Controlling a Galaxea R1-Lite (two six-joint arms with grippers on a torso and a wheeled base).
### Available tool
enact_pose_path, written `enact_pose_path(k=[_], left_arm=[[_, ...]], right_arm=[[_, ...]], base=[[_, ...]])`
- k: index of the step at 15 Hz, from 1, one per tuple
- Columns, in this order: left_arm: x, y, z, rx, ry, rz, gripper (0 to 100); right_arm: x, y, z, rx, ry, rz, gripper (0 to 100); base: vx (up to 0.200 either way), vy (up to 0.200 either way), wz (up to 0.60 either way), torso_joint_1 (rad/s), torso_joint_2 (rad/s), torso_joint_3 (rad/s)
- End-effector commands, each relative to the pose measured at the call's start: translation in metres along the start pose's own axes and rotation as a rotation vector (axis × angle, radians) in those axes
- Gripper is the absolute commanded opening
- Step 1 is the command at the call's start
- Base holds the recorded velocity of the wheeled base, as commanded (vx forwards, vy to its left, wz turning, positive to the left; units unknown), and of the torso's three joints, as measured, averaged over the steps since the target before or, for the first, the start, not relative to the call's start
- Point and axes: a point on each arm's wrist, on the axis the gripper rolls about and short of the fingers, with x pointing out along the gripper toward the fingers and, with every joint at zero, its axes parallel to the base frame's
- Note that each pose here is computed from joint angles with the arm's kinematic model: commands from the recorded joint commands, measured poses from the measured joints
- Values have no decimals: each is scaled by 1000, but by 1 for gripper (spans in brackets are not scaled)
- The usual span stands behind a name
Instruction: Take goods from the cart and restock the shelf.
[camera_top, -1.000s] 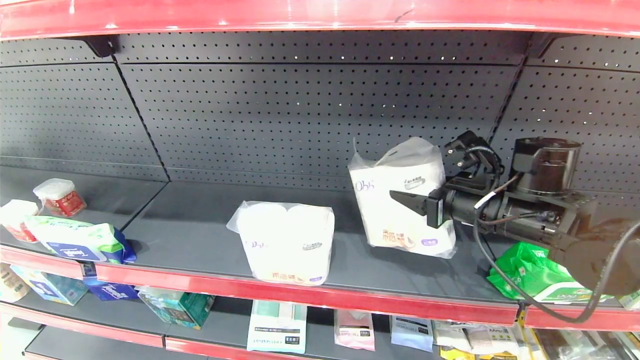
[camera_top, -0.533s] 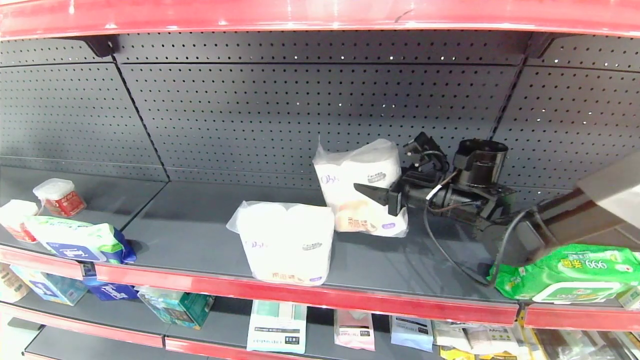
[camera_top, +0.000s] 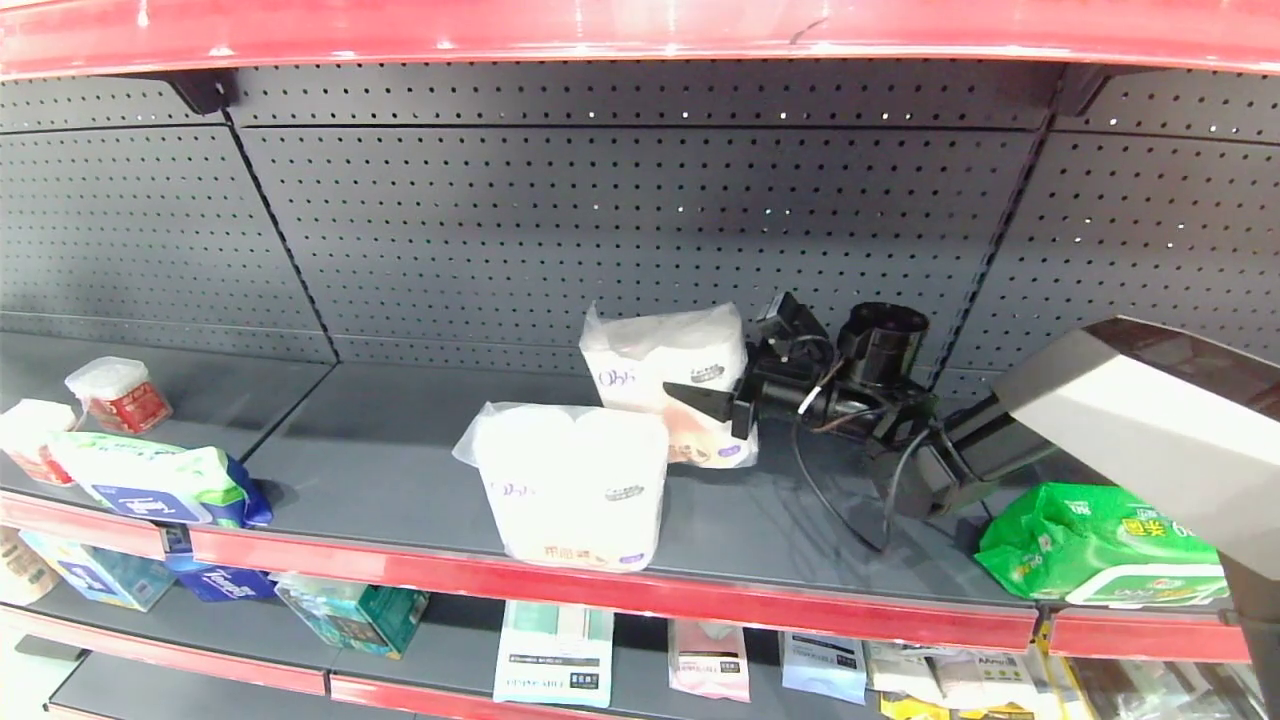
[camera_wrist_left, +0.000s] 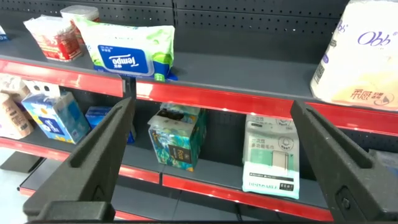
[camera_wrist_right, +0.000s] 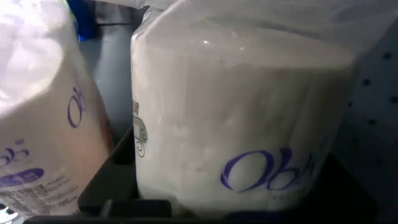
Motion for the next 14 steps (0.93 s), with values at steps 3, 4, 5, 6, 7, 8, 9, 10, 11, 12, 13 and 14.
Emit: enact_pose_path(k=[3,4,5,6,7,8,9,10,11,12,13,14], left_arm=[[0,0,0,0,-1,1,100],[0,0,0,0,-1,1,100],[0,0,0,0,-1,2,100],[0,0,0,0,-1,1,100],[0,0,0,0,-1,1,100],[0,0,0,0,-1,1,100],[0,0,0,0,-1,1,100],[0,0,0,0,-1,1,100],[0,0,0,0,-1,1,100],[0,0,0,0,1,1,100],[0,0,0,0,-1,1,100],[0,0,0,0,-1,1,100]], right_arm=[[-15,-2,-34,20,78,16,0],[-22,-3,-36,21,84,32,0],[-29,-3,-38,13,91,49,0],[-32,-3,-37,7,91,54,0],[-34,-3,-37,3,90,66,0],[-34,-3,-37,-7,86,78,0],[-33,-3,-39,-14,88,80,0],[-33,-3,-40,-19,88,82,0],[-34,-3,-44,-22,94,83,0],[-33,-2,-46,-19,96,85,0],[-31,-1,-45,-15,96,90,0],[-31,-1,-45,-17,95,89,0]], base=[[0,0,0,0,0,0],[0,0,0,0,0,0],[0,0,0,0,0,0],[0,0,0,0,0,0],[0,0,0,0,0,0],[0,0,0,0,0,0],[0,0,0,0,0,0],[0,0,0,0,0,0],[0,0,0,0,0,0],[0,0,0,0,0,0],[0,0,0,0,0,0],[0,0,0,0,0,0]])
